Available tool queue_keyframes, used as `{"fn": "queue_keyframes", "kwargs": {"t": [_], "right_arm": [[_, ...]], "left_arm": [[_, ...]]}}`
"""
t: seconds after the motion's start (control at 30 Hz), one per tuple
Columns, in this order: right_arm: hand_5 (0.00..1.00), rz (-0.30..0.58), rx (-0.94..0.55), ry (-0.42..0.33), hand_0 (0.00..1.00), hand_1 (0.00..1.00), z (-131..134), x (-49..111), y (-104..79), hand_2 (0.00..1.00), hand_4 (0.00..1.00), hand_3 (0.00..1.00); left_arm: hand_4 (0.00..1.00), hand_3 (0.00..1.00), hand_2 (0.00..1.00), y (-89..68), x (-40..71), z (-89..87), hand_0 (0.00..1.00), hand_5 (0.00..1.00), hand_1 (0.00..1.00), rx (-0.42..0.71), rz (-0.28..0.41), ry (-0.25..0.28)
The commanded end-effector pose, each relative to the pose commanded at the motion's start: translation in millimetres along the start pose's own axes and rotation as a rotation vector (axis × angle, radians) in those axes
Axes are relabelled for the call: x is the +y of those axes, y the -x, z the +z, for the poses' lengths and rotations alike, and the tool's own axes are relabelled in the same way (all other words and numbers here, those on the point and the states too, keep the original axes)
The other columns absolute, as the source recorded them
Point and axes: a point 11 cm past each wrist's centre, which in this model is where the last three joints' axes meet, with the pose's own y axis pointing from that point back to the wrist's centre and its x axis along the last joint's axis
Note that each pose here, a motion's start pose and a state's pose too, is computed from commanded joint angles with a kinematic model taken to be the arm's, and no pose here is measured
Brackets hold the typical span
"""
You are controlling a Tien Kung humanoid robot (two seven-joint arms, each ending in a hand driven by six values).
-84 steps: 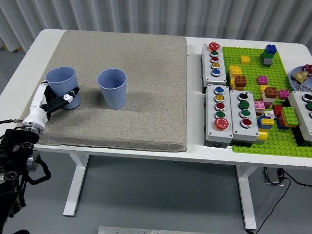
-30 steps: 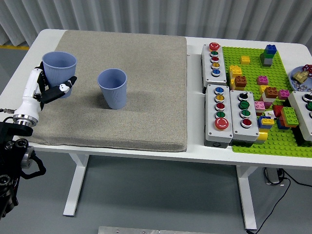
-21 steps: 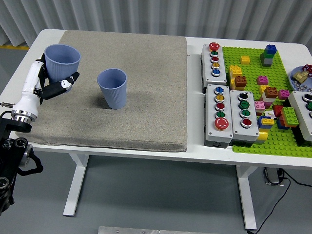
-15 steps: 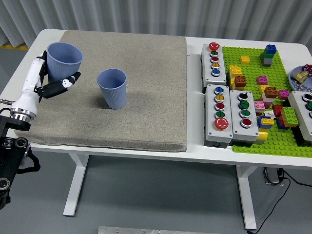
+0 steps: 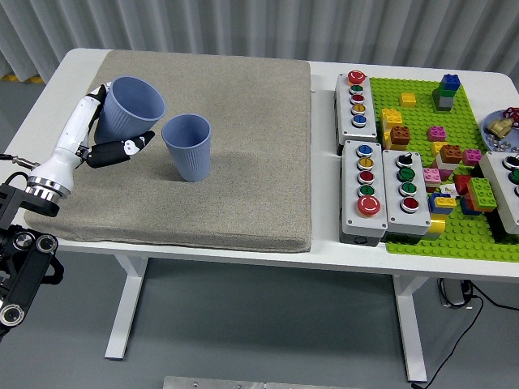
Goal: Pick cup pour cup place
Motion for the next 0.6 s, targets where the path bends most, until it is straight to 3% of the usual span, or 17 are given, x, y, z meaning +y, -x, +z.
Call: {"fn": "queue_keyframes", "kwargs": {"t": [0.3, 0.6], "right_arm": [[0.239, 0.002, -0.002, -0.003, 0.734, 0.697, -1, 0.3, -1.1, 0.744, 0.127, 0.599], [0.238, 0.005, -0.004, -0.004, 0.734, 0.697, 0, 0.5, -2.5, 0.744, 0.127, 0.599]], "left_arm": [[0.659, 0.618, 0.695, 1.3, -8.9, 10.2, 0.471, 0.111, 0.597, -0.143, -0.023, 0.025], [0.658, 0.616, 0.695, -0.6, -14.6, 9.3, 0.472, 0.111, 0.595, -0.298, -0.042, 0.014]]}}
